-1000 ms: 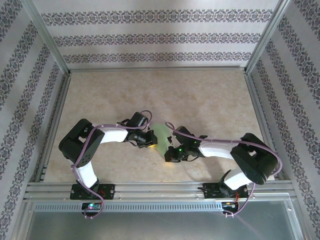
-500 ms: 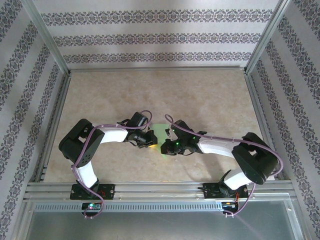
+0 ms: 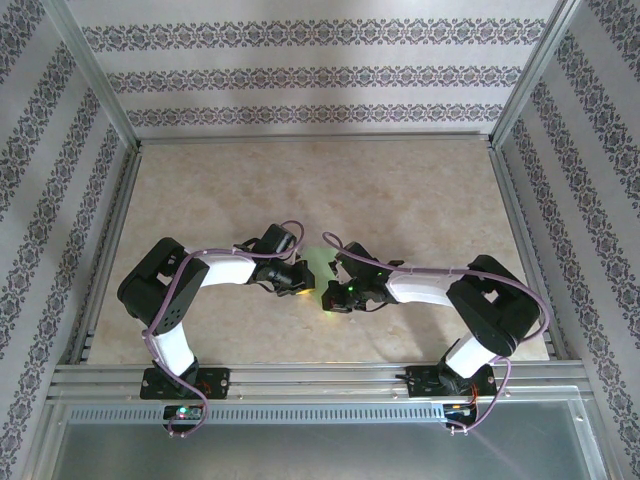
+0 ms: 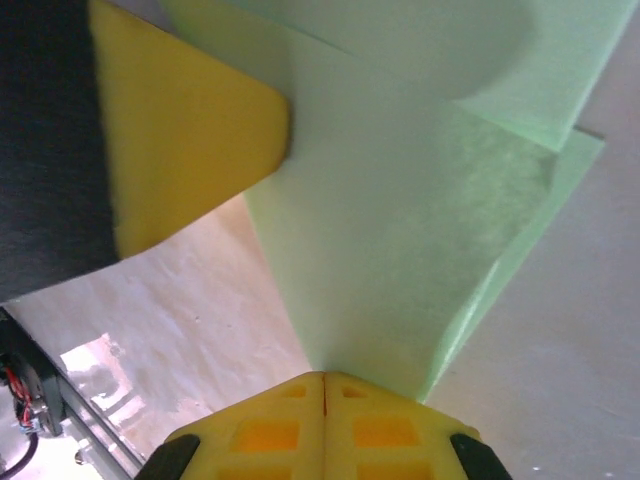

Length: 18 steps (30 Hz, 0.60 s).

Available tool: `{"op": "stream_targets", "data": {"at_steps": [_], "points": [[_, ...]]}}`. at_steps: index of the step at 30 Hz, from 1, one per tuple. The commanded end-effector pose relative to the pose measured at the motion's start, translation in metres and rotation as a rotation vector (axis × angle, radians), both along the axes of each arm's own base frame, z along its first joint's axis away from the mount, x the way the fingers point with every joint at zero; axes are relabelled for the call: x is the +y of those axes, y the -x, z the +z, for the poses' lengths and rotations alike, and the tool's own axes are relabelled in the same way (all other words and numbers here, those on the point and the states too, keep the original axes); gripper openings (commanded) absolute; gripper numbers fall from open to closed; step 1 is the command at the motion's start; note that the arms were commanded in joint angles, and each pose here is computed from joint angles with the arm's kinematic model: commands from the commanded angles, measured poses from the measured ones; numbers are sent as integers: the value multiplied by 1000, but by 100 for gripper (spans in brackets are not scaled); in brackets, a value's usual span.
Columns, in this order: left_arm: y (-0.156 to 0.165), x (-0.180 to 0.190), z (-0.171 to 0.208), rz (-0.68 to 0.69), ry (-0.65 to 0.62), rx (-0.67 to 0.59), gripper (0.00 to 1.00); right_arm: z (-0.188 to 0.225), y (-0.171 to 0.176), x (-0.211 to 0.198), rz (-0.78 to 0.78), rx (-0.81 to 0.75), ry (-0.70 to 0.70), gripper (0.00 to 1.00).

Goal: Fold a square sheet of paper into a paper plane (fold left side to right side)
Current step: Third fold the triangle at the center of the table.

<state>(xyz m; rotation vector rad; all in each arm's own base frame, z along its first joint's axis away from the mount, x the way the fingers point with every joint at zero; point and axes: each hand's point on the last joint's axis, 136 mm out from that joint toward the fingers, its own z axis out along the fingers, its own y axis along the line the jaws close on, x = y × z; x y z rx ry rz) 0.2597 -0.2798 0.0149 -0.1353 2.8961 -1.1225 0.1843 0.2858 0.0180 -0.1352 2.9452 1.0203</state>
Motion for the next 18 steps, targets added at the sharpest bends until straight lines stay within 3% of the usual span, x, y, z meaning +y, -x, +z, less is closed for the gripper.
{"op": "stream_targets", "data": {"at_steps": [1, 6, 9, 14, 18], "points": [[19, 30, -39, 33, -182, 71, 10, -10, 1, -7, 3, 14, 62, 0], [14, 25, -28, 32, -159, 41, 12, -20, 4, -14, 12, 36, 114, 0], [8, 20, -14, 36, -114, -11, 20, -23, 5, -17, 12, 41, 133, 0], [4, 19, 19, 38, -55, -116, 20, -29, 7, -28, 4, 41, 188, 0], [14, 18, 34, 29, 3, -132, 16, -32, 7, -34, -8, 38, 215, 0]]}}
